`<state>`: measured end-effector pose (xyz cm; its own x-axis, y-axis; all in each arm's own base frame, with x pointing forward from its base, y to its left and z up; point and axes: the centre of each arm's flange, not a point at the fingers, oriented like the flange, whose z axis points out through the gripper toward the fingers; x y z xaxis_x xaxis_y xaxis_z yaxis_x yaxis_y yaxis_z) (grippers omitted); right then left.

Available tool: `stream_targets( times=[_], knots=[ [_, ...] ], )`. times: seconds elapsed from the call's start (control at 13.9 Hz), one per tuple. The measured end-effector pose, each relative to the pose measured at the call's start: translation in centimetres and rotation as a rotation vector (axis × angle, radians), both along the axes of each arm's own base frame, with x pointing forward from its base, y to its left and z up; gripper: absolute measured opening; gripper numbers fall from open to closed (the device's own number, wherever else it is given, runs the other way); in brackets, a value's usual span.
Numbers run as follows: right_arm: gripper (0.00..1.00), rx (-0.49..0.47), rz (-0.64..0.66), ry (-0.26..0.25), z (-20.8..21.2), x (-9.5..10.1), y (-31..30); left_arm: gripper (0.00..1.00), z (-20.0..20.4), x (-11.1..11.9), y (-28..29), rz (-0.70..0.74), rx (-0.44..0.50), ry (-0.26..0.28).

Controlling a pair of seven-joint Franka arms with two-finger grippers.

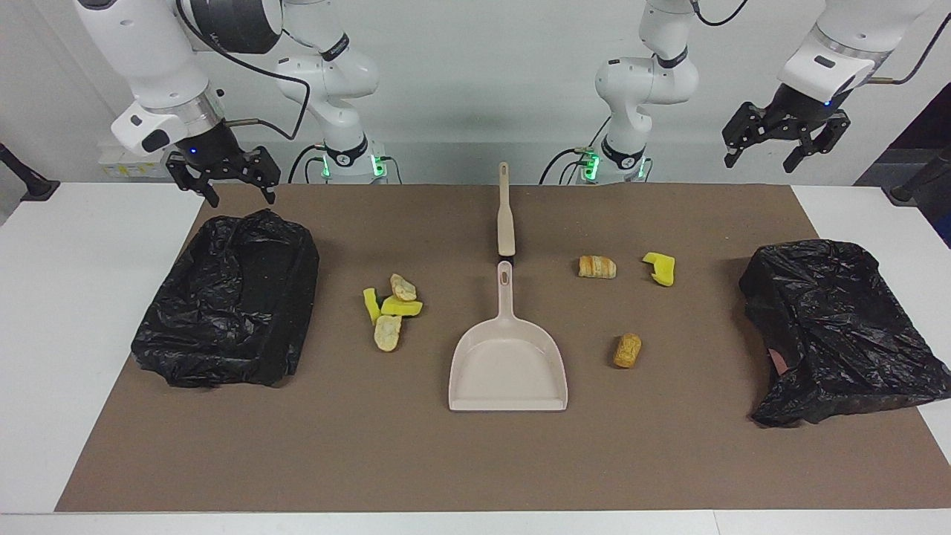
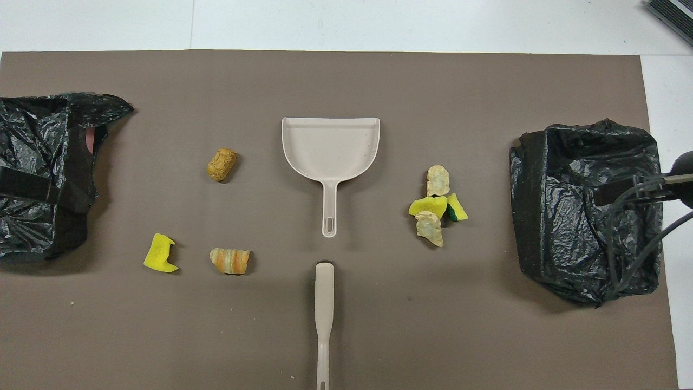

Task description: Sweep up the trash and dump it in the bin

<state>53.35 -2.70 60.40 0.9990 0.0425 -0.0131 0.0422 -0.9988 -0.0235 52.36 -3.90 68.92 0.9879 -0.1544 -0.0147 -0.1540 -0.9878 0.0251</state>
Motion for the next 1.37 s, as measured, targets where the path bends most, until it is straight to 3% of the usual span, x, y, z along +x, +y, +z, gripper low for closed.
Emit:
stream_targets(
  times=[0.87,1.15,1.37],
  knots=[
    [1.00,-0.034,0.011,-0.032,1.8,-0.6,0.1,1.00,0.0,-0.3,-0.4,-0.007,0.000,0.001],
    [1.00,-0.035,0.016,-0.030,1.8,-0.6,0.3,1.00,-0.5,-1.5,-2.8,-0.048,0.001,0.016],
    [1.00,-0.035,0.016,-0.029,1.8,-0.6,0.4,1.00,-2.3,-3.7,-6.5,-0.056,0.012,0.013]
  ],
)
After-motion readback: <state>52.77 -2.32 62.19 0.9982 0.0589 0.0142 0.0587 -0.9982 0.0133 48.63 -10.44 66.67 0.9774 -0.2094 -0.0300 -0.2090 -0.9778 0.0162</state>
